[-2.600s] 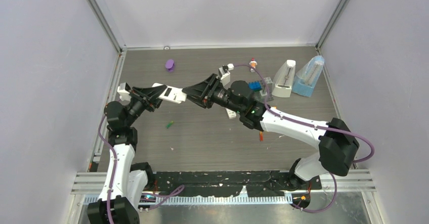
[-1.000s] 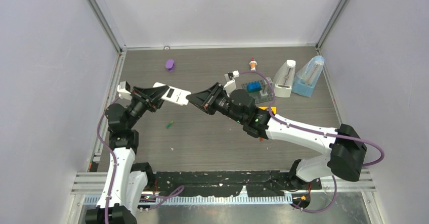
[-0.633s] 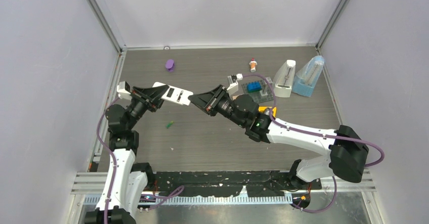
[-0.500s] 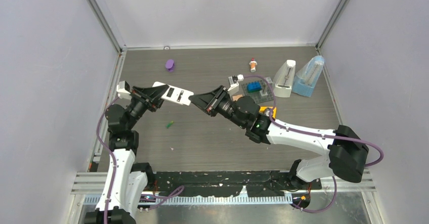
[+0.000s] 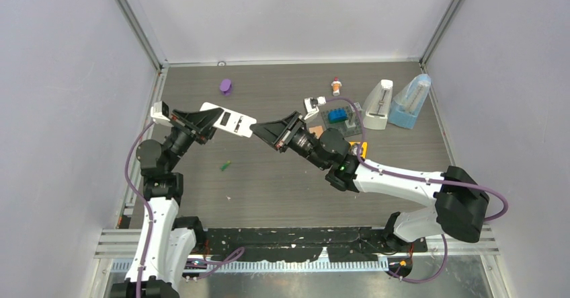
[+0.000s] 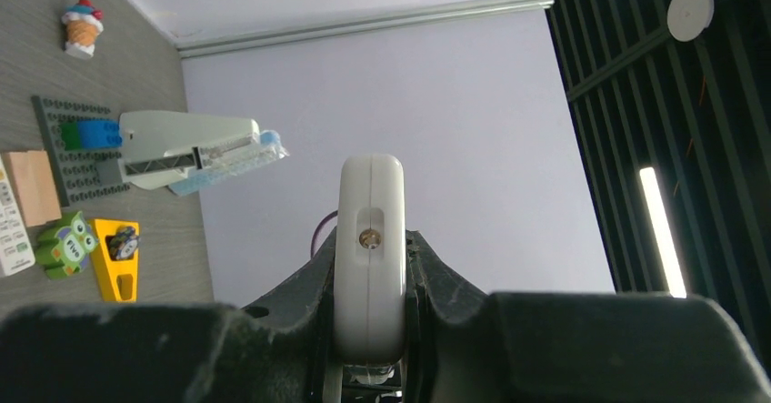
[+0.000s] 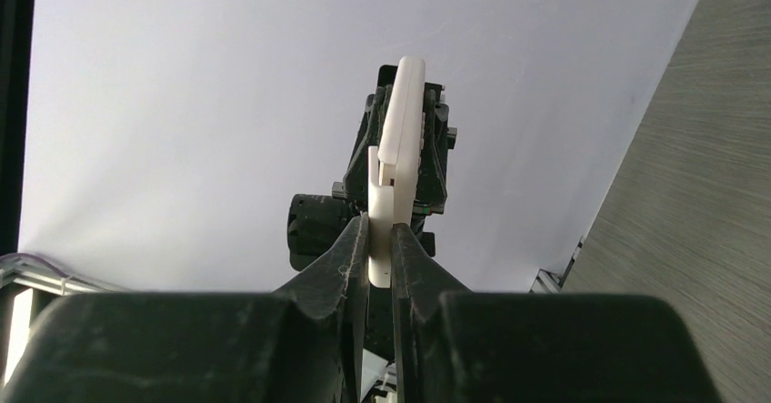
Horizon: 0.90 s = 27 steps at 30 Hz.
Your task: Load the batteries into the remote control
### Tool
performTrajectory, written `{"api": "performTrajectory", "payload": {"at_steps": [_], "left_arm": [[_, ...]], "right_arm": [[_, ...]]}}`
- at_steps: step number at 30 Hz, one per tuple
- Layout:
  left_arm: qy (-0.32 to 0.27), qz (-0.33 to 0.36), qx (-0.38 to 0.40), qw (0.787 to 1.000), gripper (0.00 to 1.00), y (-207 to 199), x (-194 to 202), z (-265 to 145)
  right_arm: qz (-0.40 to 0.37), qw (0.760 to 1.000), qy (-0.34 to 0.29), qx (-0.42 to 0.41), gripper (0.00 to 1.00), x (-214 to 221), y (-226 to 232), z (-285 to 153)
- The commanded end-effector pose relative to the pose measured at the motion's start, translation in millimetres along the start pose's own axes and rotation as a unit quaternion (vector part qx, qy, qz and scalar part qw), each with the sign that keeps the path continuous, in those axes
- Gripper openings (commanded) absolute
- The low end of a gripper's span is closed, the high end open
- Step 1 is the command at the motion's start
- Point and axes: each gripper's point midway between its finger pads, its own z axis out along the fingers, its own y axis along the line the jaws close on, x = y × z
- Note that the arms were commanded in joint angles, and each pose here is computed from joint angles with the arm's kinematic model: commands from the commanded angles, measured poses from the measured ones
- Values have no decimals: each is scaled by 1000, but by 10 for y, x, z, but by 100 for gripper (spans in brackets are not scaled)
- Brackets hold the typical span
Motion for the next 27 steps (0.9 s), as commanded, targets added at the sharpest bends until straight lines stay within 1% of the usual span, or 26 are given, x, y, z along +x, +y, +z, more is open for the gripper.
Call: {"api": "performTrajectory", "payload": {"at_steps": [1,8,15,27], "left_arm": [[19,75,95,992,0,-589,129,-21],[17,112,143,983,0,-796,182,-79],[25,135,158,978,0,-891,236,-102],[54,172,209,961,0,-1195,412,-206]], "right_arm": [[-26,998,6,-56,5,26,208,-11],[-40,997,-2,-67,5,-19,222,-47],[-75,995,-10,-71,5,-97,305,-77],[-89,996,3,-19,5,-67,37,-39]]}}
